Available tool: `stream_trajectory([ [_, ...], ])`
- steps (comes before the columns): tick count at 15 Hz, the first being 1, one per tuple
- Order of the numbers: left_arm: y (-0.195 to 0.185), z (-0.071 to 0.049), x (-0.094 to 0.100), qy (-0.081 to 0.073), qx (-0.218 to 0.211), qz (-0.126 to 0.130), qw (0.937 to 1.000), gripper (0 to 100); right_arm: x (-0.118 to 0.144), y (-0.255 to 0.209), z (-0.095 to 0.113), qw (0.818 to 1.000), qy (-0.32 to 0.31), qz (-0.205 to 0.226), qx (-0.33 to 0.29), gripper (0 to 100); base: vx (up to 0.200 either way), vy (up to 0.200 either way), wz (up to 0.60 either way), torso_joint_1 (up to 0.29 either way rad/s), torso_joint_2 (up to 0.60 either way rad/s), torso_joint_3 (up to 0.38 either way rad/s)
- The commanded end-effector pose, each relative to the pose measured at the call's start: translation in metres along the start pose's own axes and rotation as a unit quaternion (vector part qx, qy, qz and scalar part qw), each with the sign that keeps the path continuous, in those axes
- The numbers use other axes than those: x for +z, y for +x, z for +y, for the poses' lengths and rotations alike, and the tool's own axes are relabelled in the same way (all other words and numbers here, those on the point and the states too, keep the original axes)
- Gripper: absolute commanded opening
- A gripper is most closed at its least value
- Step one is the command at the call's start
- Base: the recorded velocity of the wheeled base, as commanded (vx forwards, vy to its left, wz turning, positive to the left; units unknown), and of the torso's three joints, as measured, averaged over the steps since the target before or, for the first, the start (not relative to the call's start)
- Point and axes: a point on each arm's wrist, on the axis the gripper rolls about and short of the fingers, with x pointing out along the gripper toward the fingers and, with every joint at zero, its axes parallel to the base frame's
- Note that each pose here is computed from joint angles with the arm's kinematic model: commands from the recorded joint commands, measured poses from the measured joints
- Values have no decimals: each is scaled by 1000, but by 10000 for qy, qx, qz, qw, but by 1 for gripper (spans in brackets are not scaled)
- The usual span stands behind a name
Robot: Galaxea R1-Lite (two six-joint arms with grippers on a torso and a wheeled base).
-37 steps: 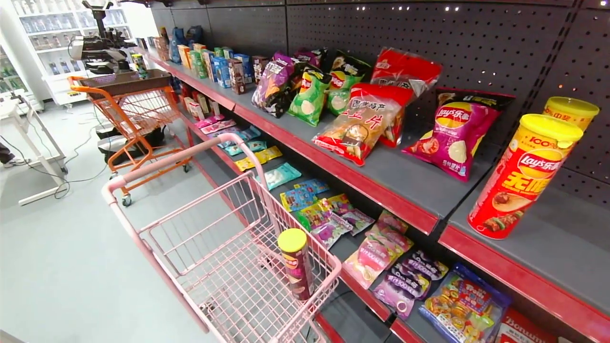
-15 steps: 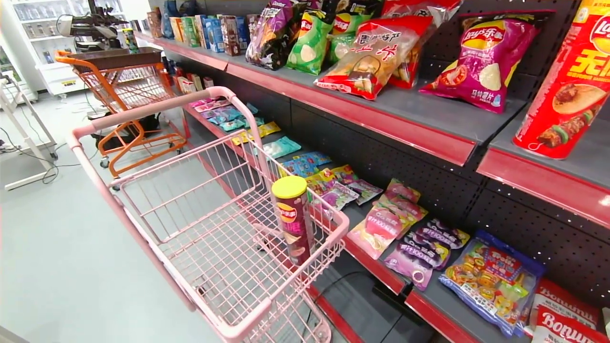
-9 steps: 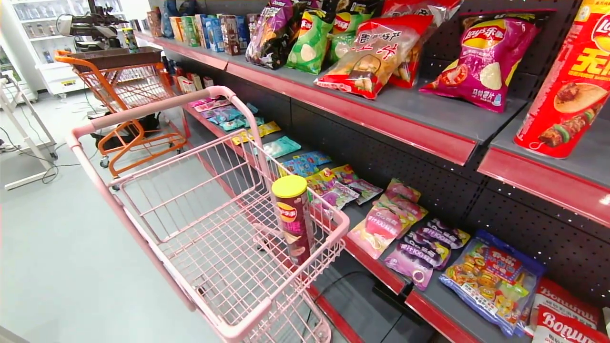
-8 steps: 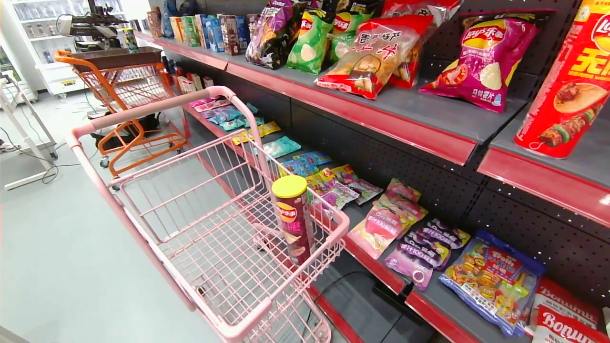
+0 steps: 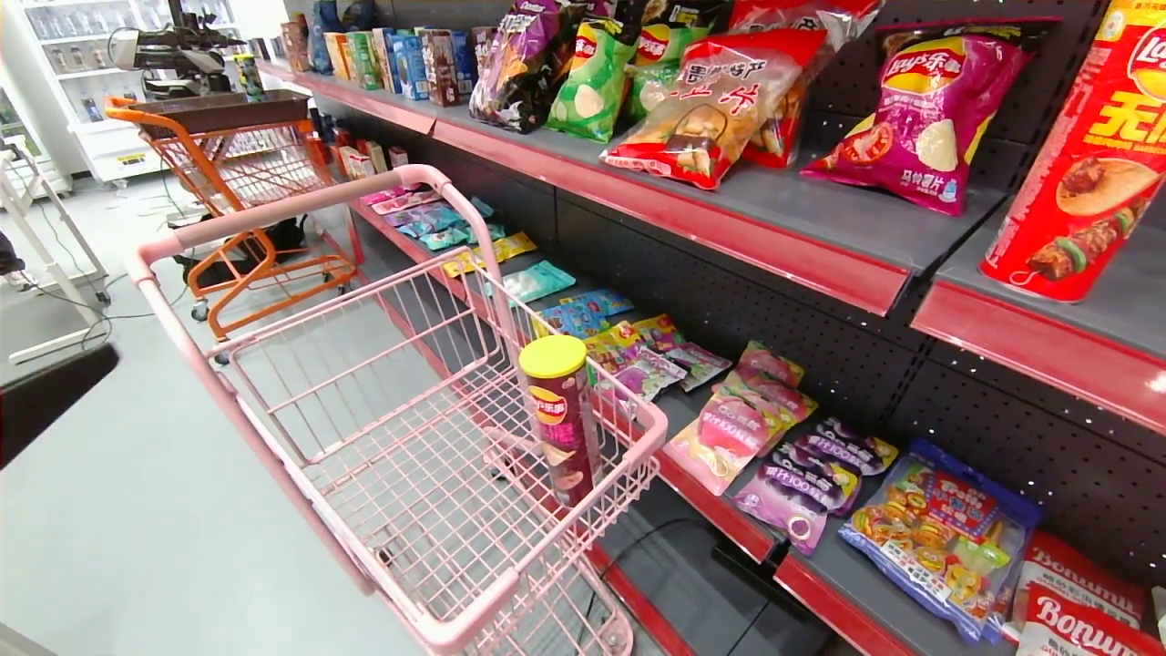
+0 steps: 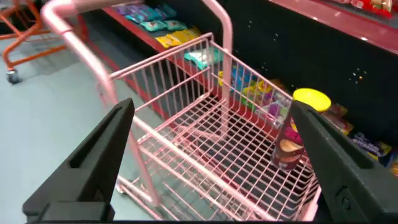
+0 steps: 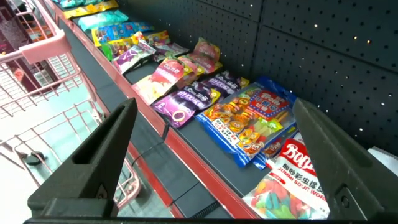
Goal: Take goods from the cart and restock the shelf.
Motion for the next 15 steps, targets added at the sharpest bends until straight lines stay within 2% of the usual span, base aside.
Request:
stream_trajectory([
  [1,101,6,-26,-35,-788,933,9925,100,0,0,0,10000,-11,-3,-5,100,0,0,0,0,0,0],
  [3,111,-7,-37,44,-1735,1207,9774,100,0,0,0,10000,-11,5,-12,100,0,0,0,0,0,0],
  [4,113,-12,-40,55,-1934,1298,9725,100,0,0,0,10000,-11,-3,-12,100,0,0,0,0,0,0],
  [5,124,-20,-52,133,-2160,1553,9639,100,0,0,0,10000,-11,-3,-12,100,0,0,0,0,0,0],
  [6,124,-20,-52,139,-2160,1559,9638,100,0,0,0,10000,-11,-3,-12,100,0,0,0,0,0,0],
  [7,146,-20,-72,374,-2193,1859,9571,100,0,0,0,10000,-11,5,-12,100,0,0,0,0,0,0],
  [9,165,-22,-86,528,-2260,1880,9544,100,0,0,0,10000,-11,5,-12,100,0,0,0,0,0,0],
  [10,180,-24,-97,560,-2328,1802,9540,100,0,0,0,10000,-11,5,-12,100,0,0,0,0,0,0],
  [11,186,-26,-101,570,-2367,1776,9535,100,0,0,0,10000,-11,5,-12,100,0,0,0,0,0,0],
  [13,208,-32,-122,606,-2506,1707,9510,100,0,0,0,10000,-11,-3,-12,100,0,0,0,0,0,0],
  [15,217,-39,-129,631,-2618,1660,9486,100,0,0,0,10000,-11,5,-12,100,0,0,0,0,0,0],
])
